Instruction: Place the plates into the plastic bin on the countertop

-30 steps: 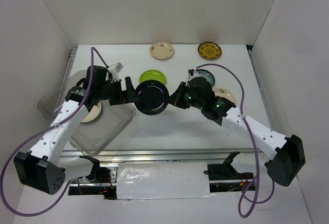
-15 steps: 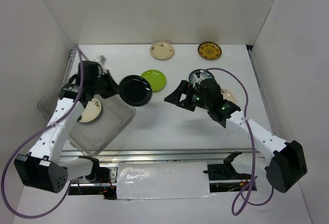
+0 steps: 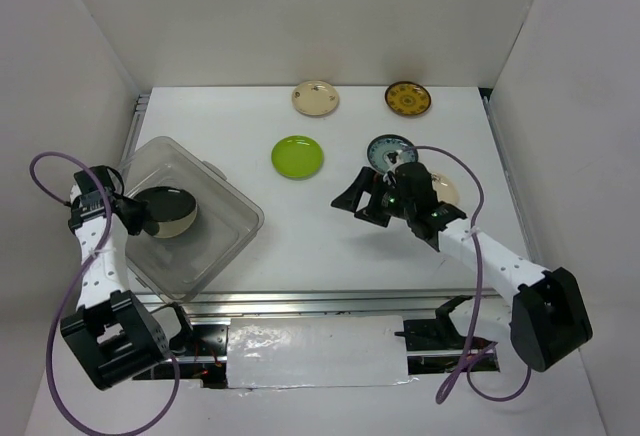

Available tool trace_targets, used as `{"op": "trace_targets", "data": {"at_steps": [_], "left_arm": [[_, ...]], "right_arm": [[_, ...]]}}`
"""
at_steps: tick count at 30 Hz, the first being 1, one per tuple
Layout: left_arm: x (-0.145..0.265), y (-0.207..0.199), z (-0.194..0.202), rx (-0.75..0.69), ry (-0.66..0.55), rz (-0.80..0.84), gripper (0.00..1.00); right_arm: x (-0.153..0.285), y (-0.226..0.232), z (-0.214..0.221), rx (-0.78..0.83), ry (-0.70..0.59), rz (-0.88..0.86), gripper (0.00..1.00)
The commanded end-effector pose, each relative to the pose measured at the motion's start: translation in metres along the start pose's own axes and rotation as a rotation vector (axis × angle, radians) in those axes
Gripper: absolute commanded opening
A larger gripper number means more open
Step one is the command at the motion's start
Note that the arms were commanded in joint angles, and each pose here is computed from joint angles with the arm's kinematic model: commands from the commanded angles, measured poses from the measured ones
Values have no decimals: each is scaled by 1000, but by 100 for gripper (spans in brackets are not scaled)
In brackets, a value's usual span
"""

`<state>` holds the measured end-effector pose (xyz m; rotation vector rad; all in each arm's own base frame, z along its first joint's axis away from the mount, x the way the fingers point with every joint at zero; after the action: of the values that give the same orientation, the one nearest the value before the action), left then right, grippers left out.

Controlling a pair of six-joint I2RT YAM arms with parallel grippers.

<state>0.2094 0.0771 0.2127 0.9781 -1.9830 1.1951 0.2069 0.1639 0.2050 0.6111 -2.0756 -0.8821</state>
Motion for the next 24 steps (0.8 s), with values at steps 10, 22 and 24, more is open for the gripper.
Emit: {"op": "trace_targets", "data": {"at_steps": [10,22,24], "left_arm": [[-16,-4,-15,-45,4,-38,99],[54,-15,-8,-359,4,184,99],[65,-16,-3,-400,16,213,99]], "right_arm": [[-95,-26,-64,-41,24,24,100],[-206,-73,-106,-310,46,254,87],[-214,-69,-114,-312,35,251,79]]}}
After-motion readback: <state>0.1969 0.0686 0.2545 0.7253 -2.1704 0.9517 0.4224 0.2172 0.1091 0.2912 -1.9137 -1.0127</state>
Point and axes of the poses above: each gripper's point midway between its finger pads, its own x axis back along the fingers, its own y axis along the line the jaws close on, z = x × y, the point moved 10 cm from there along x, back along the fingers, and after that the axes turned 2 degrees about x, right-handed, at the moved point
